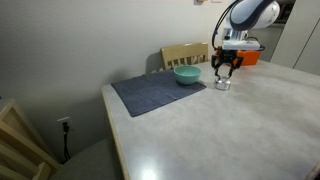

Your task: Take the silver lid from the table and put it on the silver container

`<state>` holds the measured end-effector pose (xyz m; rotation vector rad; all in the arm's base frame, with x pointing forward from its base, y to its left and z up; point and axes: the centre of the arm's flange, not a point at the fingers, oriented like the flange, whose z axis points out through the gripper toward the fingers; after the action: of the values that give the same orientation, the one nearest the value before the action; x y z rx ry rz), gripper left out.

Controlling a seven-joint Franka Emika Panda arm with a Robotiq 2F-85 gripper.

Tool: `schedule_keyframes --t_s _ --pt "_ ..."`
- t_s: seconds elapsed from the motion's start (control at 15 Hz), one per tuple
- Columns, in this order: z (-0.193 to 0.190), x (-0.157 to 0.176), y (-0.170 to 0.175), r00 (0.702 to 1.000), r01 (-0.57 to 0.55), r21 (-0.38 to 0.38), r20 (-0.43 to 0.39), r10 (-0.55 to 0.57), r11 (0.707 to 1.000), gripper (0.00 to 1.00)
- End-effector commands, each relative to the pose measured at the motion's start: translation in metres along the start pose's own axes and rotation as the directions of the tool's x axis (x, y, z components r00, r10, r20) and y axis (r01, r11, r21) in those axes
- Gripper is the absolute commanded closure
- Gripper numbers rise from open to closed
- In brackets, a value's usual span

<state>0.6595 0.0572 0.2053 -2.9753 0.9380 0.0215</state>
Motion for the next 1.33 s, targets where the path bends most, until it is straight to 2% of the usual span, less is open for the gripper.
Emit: schedule_keyframes --t_s 0.0,1.27 --pt "0.0 -0.015 0.005 0.999 -0.034 -0.008 0.037 0.034 0.999 0.56" --pt "0.001 -0.043 0.027 0.987 -0.123 -0.069 0.092 0.129 0.99 0.56"
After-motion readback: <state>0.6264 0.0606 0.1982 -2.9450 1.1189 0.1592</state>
